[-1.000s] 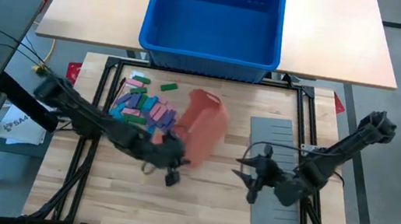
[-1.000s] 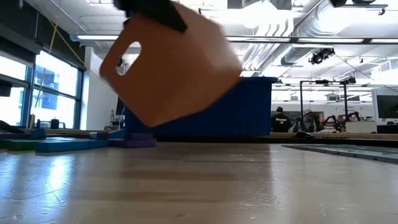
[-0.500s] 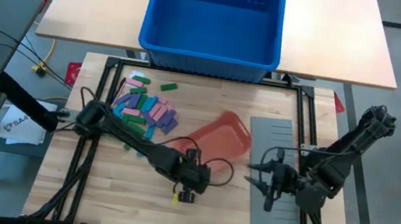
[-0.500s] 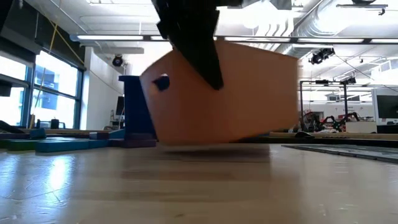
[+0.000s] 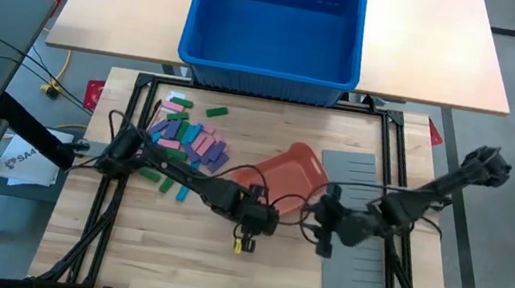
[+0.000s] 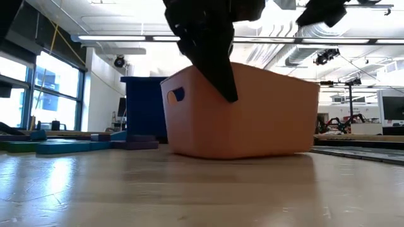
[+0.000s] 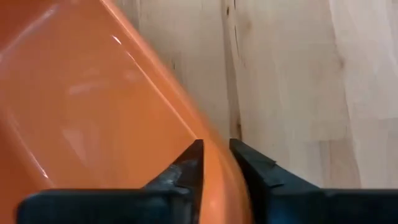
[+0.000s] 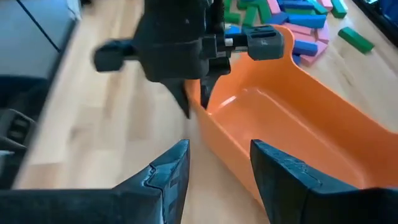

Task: Sort blocks
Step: Remove the blocks from the orange bin, then move the orange bin to the other table

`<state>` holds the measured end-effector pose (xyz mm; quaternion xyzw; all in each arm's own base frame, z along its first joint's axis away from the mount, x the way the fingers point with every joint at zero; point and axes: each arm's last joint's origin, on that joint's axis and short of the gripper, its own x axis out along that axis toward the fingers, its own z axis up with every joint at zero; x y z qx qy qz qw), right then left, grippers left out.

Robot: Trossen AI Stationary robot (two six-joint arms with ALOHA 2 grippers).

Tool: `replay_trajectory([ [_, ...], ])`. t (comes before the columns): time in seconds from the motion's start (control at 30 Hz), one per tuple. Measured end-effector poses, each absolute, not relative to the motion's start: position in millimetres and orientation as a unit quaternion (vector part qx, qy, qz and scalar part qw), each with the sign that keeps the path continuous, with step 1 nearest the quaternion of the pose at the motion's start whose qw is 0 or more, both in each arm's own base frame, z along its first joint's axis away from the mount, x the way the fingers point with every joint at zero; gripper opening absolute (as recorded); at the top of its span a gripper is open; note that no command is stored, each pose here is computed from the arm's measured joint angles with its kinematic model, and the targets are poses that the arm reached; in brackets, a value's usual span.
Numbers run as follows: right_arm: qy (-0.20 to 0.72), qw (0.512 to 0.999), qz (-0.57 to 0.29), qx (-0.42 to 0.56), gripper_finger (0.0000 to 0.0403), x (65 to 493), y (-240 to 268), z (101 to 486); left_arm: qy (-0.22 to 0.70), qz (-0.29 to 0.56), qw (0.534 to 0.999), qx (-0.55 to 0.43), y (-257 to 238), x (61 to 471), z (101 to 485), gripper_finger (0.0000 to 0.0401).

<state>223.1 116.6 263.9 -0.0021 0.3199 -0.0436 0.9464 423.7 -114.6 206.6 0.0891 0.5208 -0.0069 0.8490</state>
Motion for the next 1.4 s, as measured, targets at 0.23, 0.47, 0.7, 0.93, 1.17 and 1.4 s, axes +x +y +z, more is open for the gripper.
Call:
replay_trajectory([
  [0.23, 0.368, 0.93, -0.019, -0.002, 0.0208, 245, 90, 252, 0.528, -0.055, 0.847, 0.04, -91, 427, 215, 0.0186],
  [0.47, 0.406, 0.913, 0.031, -0.037, 0.025, 262, 75, 234, 0.489, -0.054, 0.87, -0.014, -76, 409, 266, 0.0226],
  [0.7, 0.448, 0.89, 0.037, -0.072, 0.0241, 279, 69, 206, 0.413, 0.023, 0.91, -0.027, -85, 364, 336, 0.0227],
  [0.93, 0.482, 0.873, 0.053, -0.046, 0.0108, 287, 61, 188, 0.325, 0.082, 0.941, -0.043, -125, 301, 389, 0.0227],
  [1.17, 0.471, 0.881, 0.044, -0.034, 0.0014, 285, 58, 202, 0.252, 0.123, 0.96, 0.0, -172, 260, 401, 0.0227],
  [1.4, 0.405, 0.91, -0.034, -0.084, 0.0003, 280, 58, 280, 0.22, 0.191, 0.956, 0.011, -202, 255, 373, 0.0227],
])
